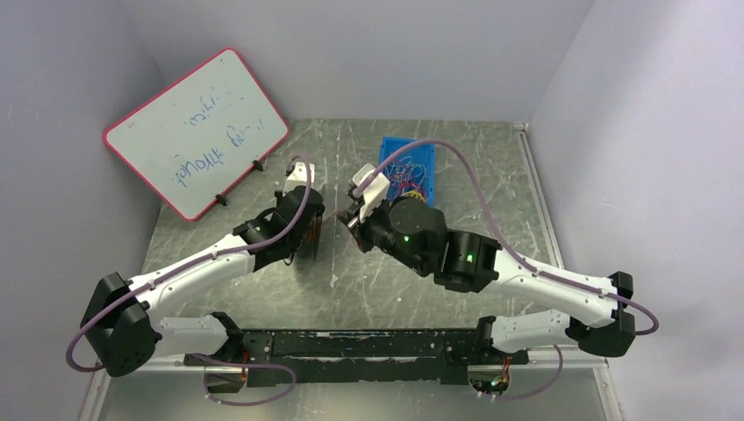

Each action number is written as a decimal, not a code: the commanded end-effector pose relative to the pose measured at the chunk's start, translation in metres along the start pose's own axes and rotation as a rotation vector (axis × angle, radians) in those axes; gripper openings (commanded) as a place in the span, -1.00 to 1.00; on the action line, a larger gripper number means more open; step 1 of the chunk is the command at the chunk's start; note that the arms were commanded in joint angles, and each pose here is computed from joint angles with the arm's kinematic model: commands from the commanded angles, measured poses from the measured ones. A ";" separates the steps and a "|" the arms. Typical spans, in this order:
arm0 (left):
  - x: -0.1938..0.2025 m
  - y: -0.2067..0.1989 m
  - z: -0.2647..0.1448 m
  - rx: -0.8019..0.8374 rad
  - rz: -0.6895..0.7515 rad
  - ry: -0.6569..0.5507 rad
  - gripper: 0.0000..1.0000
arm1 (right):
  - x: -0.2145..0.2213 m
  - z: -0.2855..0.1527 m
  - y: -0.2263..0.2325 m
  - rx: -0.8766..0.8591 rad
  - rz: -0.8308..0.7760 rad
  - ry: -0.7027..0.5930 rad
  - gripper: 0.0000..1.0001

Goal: Wrap the cables

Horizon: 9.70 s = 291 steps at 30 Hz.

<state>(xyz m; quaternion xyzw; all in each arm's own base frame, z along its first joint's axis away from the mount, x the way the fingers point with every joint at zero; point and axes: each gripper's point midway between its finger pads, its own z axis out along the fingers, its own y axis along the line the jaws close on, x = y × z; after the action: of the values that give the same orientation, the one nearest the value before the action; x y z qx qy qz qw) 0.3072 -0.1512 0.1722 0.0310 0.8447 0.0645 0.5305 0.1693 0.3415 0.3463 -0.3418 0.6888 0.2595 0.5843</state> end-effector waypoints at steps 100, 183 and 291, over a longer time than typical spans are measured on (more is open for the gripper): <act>-0.199 -0.024 -0.303 1.109 -0.190 -0.567 -0.86 | 0.225 0.030 -0.087 -0.096 0.485 0.080 -0.90; -0.130 0.003 -0.020 -0.121 -0.073 -0.279 -0.86 | 0.182 -0.021 0.081 -0.354 0.446 0.096 -1.00; -0.149 -0.045 -0.280 1.124 -0.222 -0.511 -0.86 | 0.207 0.010 -0.068 -0.273 0.519 0.058 -1.00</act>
<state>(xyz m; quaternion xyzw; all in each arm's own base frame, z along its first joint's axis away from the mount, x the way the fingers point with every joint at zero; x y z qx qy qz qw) 0.1364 -0.2394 0.3203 0.2963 0.6943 -0.3412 0.5601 0.2182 0.2735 0.1429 -0.2408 0.7396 0.4616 0.4265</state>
